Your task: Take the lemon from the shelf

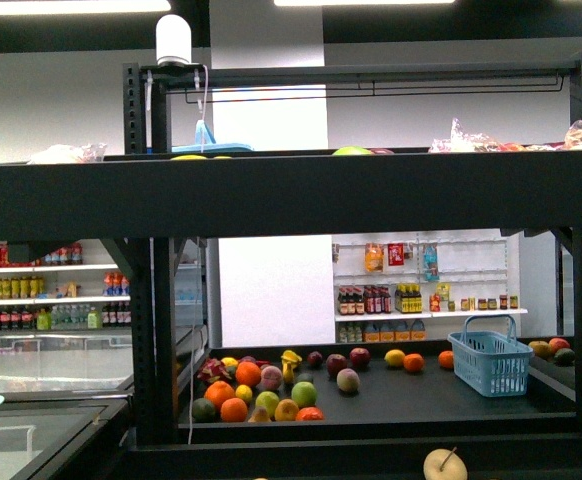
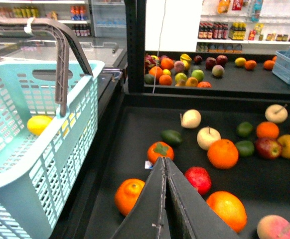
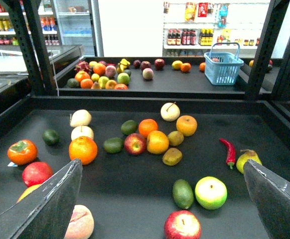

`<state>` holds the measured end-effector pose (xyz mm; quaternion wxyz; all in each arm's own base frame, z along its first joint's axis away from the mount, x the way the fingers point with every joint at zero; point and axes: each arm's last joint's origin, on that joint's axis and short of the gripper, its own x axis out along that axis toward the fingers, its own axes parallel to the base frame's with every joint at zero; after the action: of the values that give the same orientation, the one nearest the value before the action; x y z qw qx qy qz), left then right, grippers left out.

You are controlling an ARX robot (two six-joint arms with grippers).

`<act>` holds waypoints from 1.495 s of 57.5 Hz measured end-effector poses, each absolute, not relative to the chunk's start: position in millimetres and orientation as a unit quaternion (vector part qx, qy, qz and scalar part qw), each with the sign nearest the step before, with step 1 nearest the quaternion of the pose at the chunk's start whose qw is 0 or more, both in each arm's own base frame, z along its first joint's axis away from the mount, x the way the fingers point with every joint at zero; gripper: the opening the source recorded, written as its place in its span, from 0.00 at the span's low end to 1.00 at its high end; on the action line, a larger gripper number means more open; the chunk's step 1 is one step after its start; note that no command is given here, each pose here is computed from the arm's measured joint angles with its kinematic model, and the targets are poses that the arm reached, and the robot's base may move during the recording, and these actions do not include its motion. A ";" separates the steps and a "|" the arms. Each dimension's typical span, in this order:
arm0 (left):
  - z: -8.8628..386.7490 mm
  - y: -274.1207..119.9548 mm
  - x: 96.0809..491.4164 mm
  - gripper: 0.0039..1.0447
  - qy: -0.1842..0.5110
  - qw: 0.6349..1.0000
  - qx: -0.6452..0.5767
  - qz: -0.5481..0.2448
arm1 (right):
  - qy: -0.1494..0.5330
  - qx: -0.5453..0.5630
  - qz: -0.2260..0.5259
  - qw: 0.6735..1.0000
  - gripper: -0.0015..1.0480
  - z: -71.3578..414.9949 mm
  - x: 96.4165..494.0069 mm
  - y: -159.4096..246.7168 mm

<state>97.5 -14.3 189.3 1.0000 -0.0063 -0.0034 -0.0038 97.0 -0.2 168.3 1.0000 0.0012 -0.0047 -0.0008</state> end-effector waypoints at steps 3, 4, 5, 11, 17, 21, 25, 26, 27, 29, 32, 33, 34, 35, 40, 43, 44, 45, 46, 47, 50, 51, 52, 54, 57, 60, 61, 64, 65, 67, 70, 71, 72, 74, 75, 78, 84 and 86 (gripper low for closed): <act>186.4 -12.3 97.5 0.02 -0.003 1.000 -0.006 -0.005 | -0.005 0.001 0.000 1.000 0.93 168.3 97.0 -0.1; 185.5 -11.6 97.5 0.02 -0.003 1.000 -0.006 -0.007 | -0.005 0.001 0.000 1.000 0.93 168.3 97.0 -0.2; 184.4 -10.6 97.5 0.02 -0.001 1.000 -0.006 -0.015 | -0.005 0.001 0.000 1.000 0.93 168.3 97.0 -0.2; 180.6 -1.3 97.8 0.02 -0.001 1.000 -0.005 0.000 | -0.005 0.001 0.000 1.000 0.93 168.3 97.0 -0.2; 179.1 -0.7 97.6 0.02 -0.002 1.000 -0.005 -0.003 | -0.005 0.001 0.000 1.000 0.93 168.3 97.0 -0.2; 176.9 -0.5 97.6 0.02 -0.001 1.000 -0.005 -0.002 | -0.005 0.001 0.000 1.000 0.93 168.3 97.0 -0.2; 169.4 -0.5 97.3 0.02 -0.002 1.000 -0.005 -0.002 | -0.005 0.001 0.000 1.000 0.93 168.3 97.0 -0.2; 167.4 -0.5 97.5 0.02 -0.001 1.000 -0.005 -0.002 | -0.005 0.001 0.000 1.000 0.93 168.3 97.0 -0.2; 167.0 -0.5 97.5 0.02 0.000 1.000 -0.005 -0.002 | -0.005 0.001 0.000 1.000 0.93 168.3 97.0 -0.2; 167.0 -0.5 97.5 0.02 0.000 1.000 -0.005 -0.002 | -0.005 0.001 0.000 1.000 0.93 168.3 97.0 -0.2; 167.3 -0.5 97.2 0.02 -0.002 1.000 -0.005 -0.002 | -0.005 0.001 0.000 1.000 0.93 168.3 97.0 -0.2; 167.3 -0.5 97.2 0.02 -0.002 1.000 -0.005 -0.002 | -0.005 0.001 0.000 1.000 0.93 168.3 97.0 -0.2; 167.3 -0.5 97.2 0.02 -0.002 1.000 -0.005 -0.002 | -0.005 0.001 0.000 1.000 0.93 168.3 97.0 -0.2; 167.3 -0.5 97.2 0.02 -0.002 1.000 -0.005 -0.002 | -0.005 0.001 0.000 1.000 0.93 168.3 97.0 -0.1; 167.3 -0.5 97.2 0.02 -0.002 1.000 -0.005 -0.002 | -0.005 0.001 0.000 1.000 0.93 168.3 97.0 -0.2; 167.3 -0.5 97.2 0.02 -0.002 1.000 -0.005 -0.002 | -0.005 0.001 0.000 1.000 0.93 168.3 97.0 -0.2; 167.3 -0.5 97.2 0.02 -0.002 1.000 -0.005 -0.002 | -0.005 0.001 0.000 1.000 0.93 168.3 97.0 -0.2; 167.3 -0.5 97.2 0.02 -0.002 1.000 -0.005 -0.002 | -0.005 0.001 0.000 1.000 0.93 168.3 97.0 -0.2; 167.3 -0.5 97.2 0.03 -0.002 1.000 -0.005 -0.002 | -0.005 0.001 0.000 1.000 0.93 168.3 97.0 -0.2; 167.3 -0.5 97.2 0.04 -0.002 1.000 -0.005 -0.002 | -0.005 0.001 0.000 1.000 0.93 168.3 97.0 -0.1; 167.3 -0.5 97.2 0.15 -0.002 1.000 -0.005 -0.002 | -0.005 0.001 0.000 1.000 0.93 168.3 97.0 -0.1; 167.3 -0.5 97.2 0.20 -0.002 1.000 -0.005 -0.002 | -0.005 0.001 0.000 1.000 0.93 168.3 97.0 -0.2; 167.3 -0.5 97.2 0.23 -0.002 1.000 -0.005 -0.002 | -0.005 0.001 0.000 1.000 0.93 168.3 97.0 -0.1; 167.3 -0.5 97.2 0.30 -0.002 1.000 -0.005 -0.002 | -0.005 0.001 0.000 1.000 0.93 168.3 97.0 -0.2; 167.3 -0.5 97.2 0.39 -0.002 1.000 -0.005 -0.002 | -0.005 0.001 0.000 1.000 0.93 168.3 97.0 -0.1; 167.3 -0.5 97.2 0.49 -0.002 1.000 -0.005 -0.002 | -0.005 0.001 0.000 1.000 0.93 168.3 97.0 -0.2; 167.3 -0.5 97.2 0.52 -0.002 1.000 -0.005 -0.002 | -0.005 0.001 0.000 1.000 0.93 168.3 97.0 -0.2; 167.3 -0.5 97.2 0.61 -0.002 1.000 -0.005 -0.002 | -0.005 0.001 0.000 1.000 0.93 168.3 97.0 -0.2; 167.3 -0.5 97.2 0.64 -0.002 1.000 -0.005 -0.002 | -0.005 0.001 0.000 1.000 0.93 168.3 97.0 -0.2; 167.3 -0.5 97.2 0.71 -0.002 1.000 -0.005 -0.002 | -0.005 0.001 0.000 1.000 0.93 168.3 97.0 -0.2; 167.3 -0.5 97.2 0.83 -0.002 1.000 -0.005 -0.002 | -0.005 0.001 0.000 1.000 0.93 168.3 97.0 -0.2; 167.3 -0.5 97.2 0.86 -0.002 1.000 -0.005 -0.002 | -0.005 0.001 0.000 1.000 0.93 168.3 97.0 -0.1; 167.3 -0.5 97.2 0.90 -0.002 1.000 -0.005 -0.002 | -0.005 0.001 0.000 1.000 0.93 168.3 97.0 -0.2; 167.3 -0.5 97.2 0.94 -0.002 1.000 -0.004 -0.002 | -0.005 0.001 0.000 1.000 0.93 168.3 97.0 -0.1; 167.3 -0.5 97.2 0.94 -0.002 1.000 -0.004 -0.002 | -0.005 0.001 0.000 1.000 0.93 168.3 97.0 -0.2; 167.3 -0.5 97.2 0.92 -0.002 1.000 -0.004 -0.002 | -0.005 0.001 0.000 1.000 0.93 168.2 97.0 -0.1; 167.3 -0.5 97.2 0.93 -0.002 1.000 -0.004 -0.002 | -0.005 0.001 0.000 1.000 0.93 168.3 97.0 -0.1; 167.3 -0.5 97.2 0.93 -0.002 1.000 -0.004 -0.002 | -0.005 0.001 0.000 1.000 0.93 168.3 97.0 -0.2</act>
<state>97.2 -0.5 167.3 1.0000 -0.0041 -0.0022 -0.0023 97.0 -0.2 168.3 1.0000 0.0012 -0.0049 0.0002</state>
